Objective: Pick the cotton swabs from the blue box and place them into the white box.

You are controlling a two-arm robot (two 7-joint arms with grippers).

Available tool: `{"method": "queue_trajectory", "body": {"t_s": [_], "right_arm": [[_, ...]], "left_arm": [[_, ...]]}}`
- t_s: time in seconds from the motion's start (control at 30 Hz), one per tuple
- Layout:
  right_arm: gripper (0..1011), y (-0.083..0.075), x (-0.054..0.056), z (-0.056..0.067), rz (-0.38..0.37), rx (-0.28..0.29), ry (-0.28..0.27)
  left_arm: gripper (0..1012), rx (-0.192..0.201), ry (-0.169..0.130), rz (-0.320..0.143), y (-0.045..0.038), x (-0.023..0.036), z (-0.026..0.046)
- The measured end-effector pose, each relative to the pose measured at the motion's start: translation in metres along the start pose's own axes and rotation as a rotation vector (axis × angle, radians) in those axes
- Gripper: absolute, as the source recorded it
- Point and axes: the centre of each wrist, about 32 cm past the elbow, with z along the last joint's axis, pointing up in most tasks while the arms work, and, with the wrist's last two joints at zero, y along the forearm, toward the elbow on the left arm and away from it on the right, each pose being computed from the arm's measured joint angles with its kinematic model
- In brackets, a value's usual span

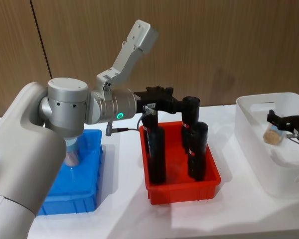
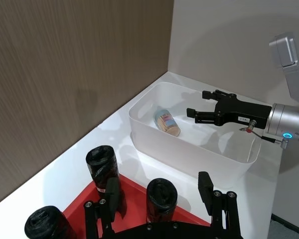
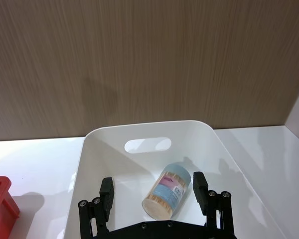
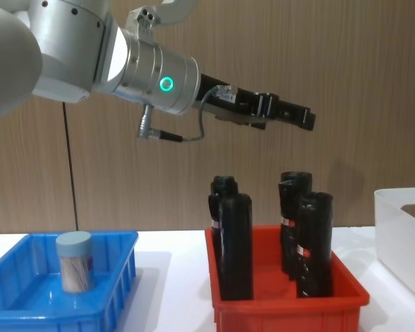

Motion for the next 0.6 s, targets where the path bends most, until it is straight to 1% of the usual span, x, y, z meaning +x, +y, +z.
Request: {"method": "queue_trajectory", "body": {"t_s": [0.2, 0.33, 0.37, 0.5, 0.53, 0.6], "right_arm": [[1001, -0.001, 0.000, 0.000, 0.000, 0.002, -0.001], [1001, -0.003, -0.001, -0.001, 0.004, 0.008, -0.005], [1001, -0.005, -0.002, -0.002, 0.008, 0.012, -0.008], [1001, -0.012, -0.004, -0.005, 0.021, 0.026, -0.017], [1001, -0.013, -0.005, -0.006, 0.025, 0.030, -0.018], [1001, -0.018, -0.007, -0.008, 0.037, 0.040, -0.022]], "left_arm": [[1004, 0.000, 0.000, 0.001, 0.0001, 0.0000, -0.0008], [1004, -0.005, -0.007, 0.015, 0.0014, -0.0008, -0.0053], [1004, -0.009, -0.012, 0.025, 0.0024, -0.0016, -0.0084], [1004, -0.017, -0.024, 0.049, 0.0048, -0.0034, -0.0156], [1004, -0.022, -0.031, 0.063, 0.0063, -0.0047, -0.0204], [1004, -0.028, -0.039, 0.080, 0.0079, -0.0059, -0.0253]]}}
